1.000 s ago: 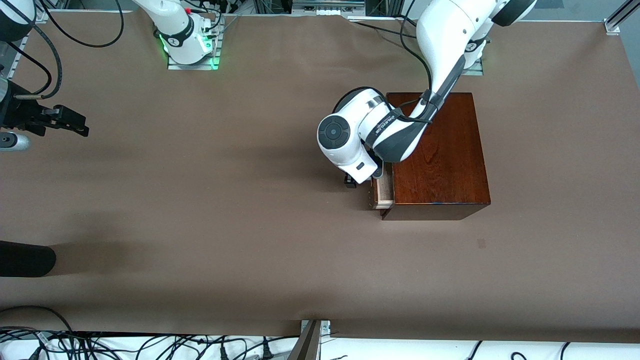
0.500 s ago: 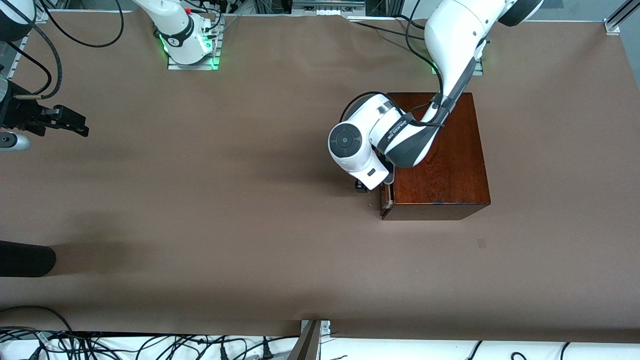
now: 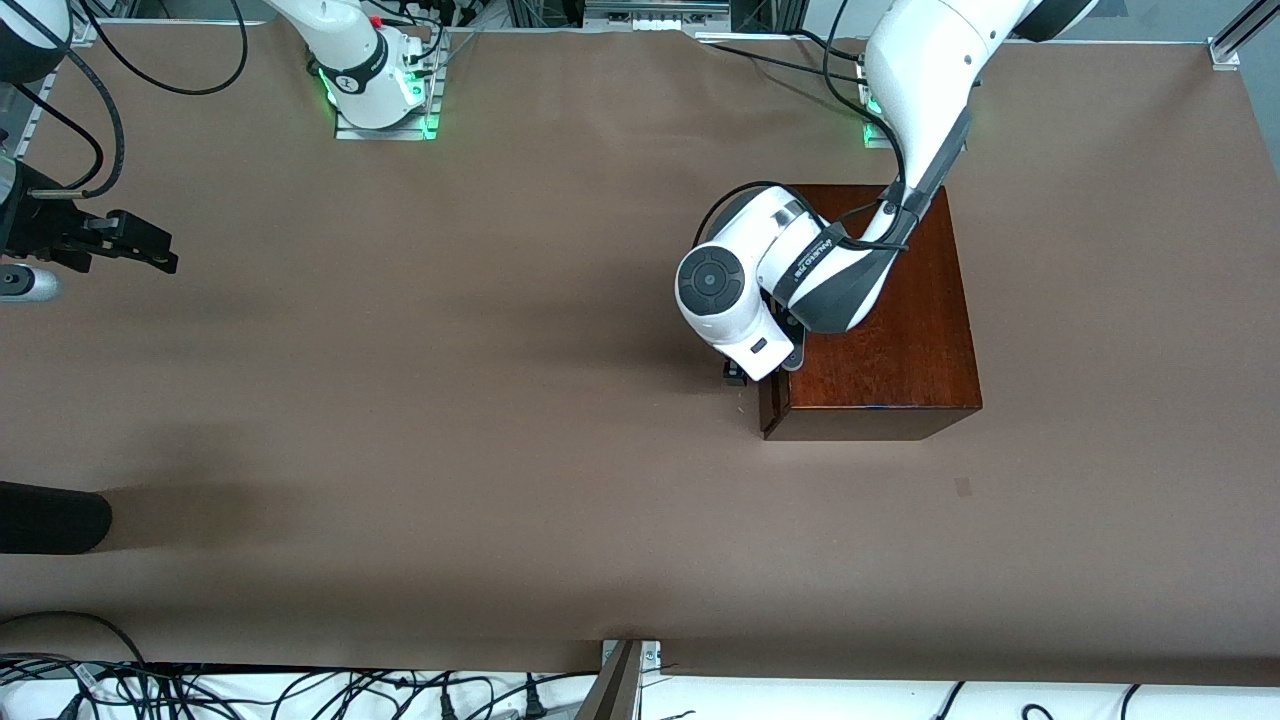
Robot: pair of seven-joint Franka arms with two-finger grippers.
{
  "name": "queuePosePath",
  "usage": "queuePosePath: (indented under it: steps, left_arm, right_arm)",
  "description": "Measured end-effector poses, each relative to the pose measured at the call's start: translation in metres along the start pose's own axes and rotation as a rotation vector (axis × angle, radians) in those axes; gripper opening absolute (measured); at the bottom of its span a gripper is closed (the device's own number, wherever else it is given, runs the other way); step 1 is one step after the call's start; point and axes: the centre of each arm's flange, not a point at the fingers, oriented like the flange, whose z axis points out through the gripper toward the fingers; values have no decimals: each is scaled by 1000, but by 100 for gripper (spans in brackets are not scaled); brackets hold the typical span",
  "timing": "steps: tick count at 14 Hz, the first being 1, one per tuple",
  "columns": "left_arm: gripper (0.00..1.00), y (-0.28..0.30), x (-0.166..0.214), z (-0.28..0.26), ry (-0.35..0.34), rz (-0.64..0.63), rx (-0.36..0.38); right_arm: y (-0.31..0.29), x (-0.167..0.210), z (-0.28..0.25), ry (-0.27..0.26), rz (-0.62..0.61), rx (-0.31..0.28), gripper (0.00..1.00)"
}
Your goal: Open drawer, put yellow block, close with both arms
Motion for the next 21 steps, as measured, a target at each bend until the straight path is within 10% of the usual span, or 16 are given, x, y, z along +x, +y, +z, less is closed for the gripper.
queuePosePath:
  steps: [13, 21]
  left_arm:
    - [100, -62, 15, -181, -16, 203, -163]
    - [100, -56, 189, -253, 4, 665, -144]
  right_arm:
    - [0, 0, 0, 0, 0, 0, 100]
    - [0, 0, 0, 0, 0, 0, 100]
